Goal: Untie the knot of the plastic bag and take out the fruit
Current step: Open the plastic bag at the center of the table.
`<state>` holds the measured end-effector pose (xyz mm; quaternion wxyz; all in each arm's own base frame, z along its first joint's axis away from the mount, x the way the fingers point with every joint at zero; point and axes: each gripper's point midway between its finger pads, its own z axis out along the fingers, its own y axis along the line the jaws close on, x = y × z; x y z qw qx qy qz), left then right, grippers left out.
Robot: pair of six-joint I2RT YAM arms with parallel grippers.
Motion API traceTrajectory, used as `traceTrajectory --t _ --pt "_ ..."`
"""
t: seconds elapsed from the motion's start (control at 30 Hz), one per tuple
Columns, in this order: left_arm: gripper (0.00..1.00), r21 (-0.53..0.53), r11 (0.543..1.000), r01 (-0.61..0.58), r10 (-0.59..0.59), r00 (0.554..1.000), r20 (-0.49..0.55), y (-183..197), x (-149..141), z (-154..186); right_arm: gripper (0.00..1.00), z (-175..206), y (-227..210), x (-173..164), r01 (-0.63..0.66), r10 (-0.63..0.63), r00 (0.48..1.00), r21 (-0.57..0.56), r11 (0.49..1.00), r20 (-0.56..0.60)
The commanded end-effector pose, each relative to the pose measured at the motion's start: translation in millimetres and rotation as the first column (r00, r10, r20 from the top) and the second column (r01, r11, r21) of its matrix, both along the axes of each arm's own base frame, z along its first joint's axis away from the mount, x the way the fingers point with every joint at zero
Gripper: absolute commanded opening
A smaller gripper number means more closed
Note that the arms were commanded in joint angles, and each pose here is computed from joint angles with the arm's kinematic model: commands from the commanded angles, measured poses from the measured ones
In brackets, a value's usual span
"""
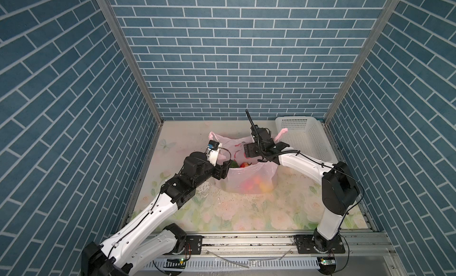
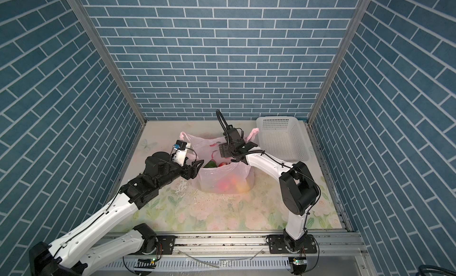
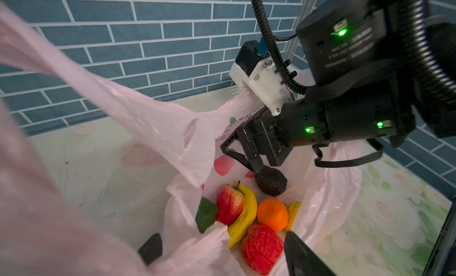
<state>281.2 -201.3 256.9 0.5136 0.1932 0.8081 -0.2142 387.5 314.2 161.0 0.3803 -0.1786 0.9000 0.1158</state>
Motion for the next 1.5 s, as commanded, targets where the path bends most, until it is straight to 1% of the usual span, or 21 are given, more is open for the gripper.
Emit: traceTrajectory --t 0.0,0.07,0.13,0.17,0.2,0.27,0.3,0.4,0.5,0.63,0.67,0.7,0.8,0.9,0.97,1.13,1.23,1.37,1.47 --pt "0.80 -0.019 0.999 -0.048 0.048 0.999 0.026 0.6 11.1 14.0 0.86 2.2 -3.3 -25.1 -0.030 0.030 0.999 0.009 1.000 -0.029" --pt "0.77 0.010 0.993 -0.116 0.116 0.993 0.019 9.1 20.0 10.5 0.86 1.0 -4.9 -32.2 -0.028 0.028 0.999 0.013 1.000 -0.033" --pt "0.69 0.038 0.985 -0.166 0.165 0.986 0.023 16.0 26.5 7.6 0.86 -1.2 -6.5 -40.2 -0.027 0.027 0.999 0.014 1.000 -0.042" --pt "0.60 0.054 0.981 -0.187 0.186 0.982 0.020 19.1 28.9 4.5 0.86 -1.6 -6.7 -45.2 -0.026 0.027 0.999 0.018 0.999 -0.047" --pt "0.49 0.066 0.978 -0.197 0.196 0.980 0.016 20.6 30.3 2.3 0.86 -3.2 -7.2 -50.8 -0.028 0.029 0.998 0.023 0.999 -0.056" --pt "0.34 0.083 0.975 -0.205 0.206 0.979 -0.006 22.7 29.4 -2.7 0.86 -7.7 -6.9 -63.6 -0.037 0.039 0.996 0.024 0.999 -0.075" --pt "0.27 0.079 0.975 -0.206 0.208 0.978 -0.018 23.3 27.0 -4.3 0.86 -9.1 -6.1 -71.2 -0.045 0.047 0.996 0.023 0.999 -0.082" --pt "0.14 0.043 0.977 -0.209 0.210 0.977 -0.033 25.5 12.5 -6.6 0.86 -14.5 -6.5 -94.5 -0.065 0.066 0.992 0.012 0.998 -0.110" --pt "0.05 0.013 0.978 -0.207 0.208 0.977 -0.051 24.4 -9.4 -13.4 0.86 -20.0 -12.1 -118.4 -0.072 0.071 0.987 0.002 0.997 -0.142" --pt "0.00 0.041 0.981 -0.188 0.191 0.979 -0.072 16.7 -41.9 -32.5 0.87 -31.1 -24.3 -151.8 -0.066 0.063 0.978 -0.009 0.998 -0.199" --pt "0.00 0.051 0.981 -0.190 0.193 0.979 -0.073 16.4 -49.4 -35.8 0.87 -36.6 -27.9 -160.4 -0.065 0.060 0.973 -0.013 0.998 -0.223" --pt "0.00 0.075 0.978 -0.193 0.199 0.976 -0.088 18.2 -57.2 -49.2 0.87 -43.6 -32.6 -169.5 -0.064 0.056 0.967 -0.023 0.998 -0.249" --pt "0.00 0.081 0.975 -0.207 0.215 0.971 -0.106 22.0 -73.5 -65.9 0.87 -69.3 -45.0 -192.1 -0.056 0.036 0.942 -0.050 0.997 -0.333" --pt "0.00 0.078 0.977 -0.200 0.207 0.973 -0.101 19.3 -84.2 -73.0 0.88 -79.7 -52.4 -201.7 -0.054 0.024 0.928 -0.072 0.996 -0.371" --pt "0.00 0.094 0.978 -0.184 0.193 0.977 -0.094 14.1 -88.2 -75.4 0.88 -72.5 -50.6 -200.5 -0.058 0.029 0.931 -0.067 0.996 -0.365" --pt "0.00 0.112 0.984 -0.142 0.150 0.987 -0.061 2.1 -90.8 -67.9 0.90 -35.1 -26.2 -189.0 -0.069 0.070 0.942 0.015 0.998 -0.327" --pt "0.00 0.107 0.985 -0.133 0.139 0.989 -0.049 1.8 -91.4 -65.6 0.91 -19.0 -2.3 -167.6 -0.078 0.086 0.958 0.039 0.996 -0.275" --pt "0.00 0.091 0.988 -0.127 0.133 0.990 -0.057 4.0 -94.0 -68.8 0.92 -2.5 29.5 -124.1 -0.068 0.078 0.982 0.065 0.996 -0.174" --pt "0.00 0.071 0.991 -0.114 0.120 0.989 -0.085 0.3 -97.3 -75.6 0.92 12.0 43.5 -84.9 -0.033 0.046 0.995 0.133 0.991 -0.090"
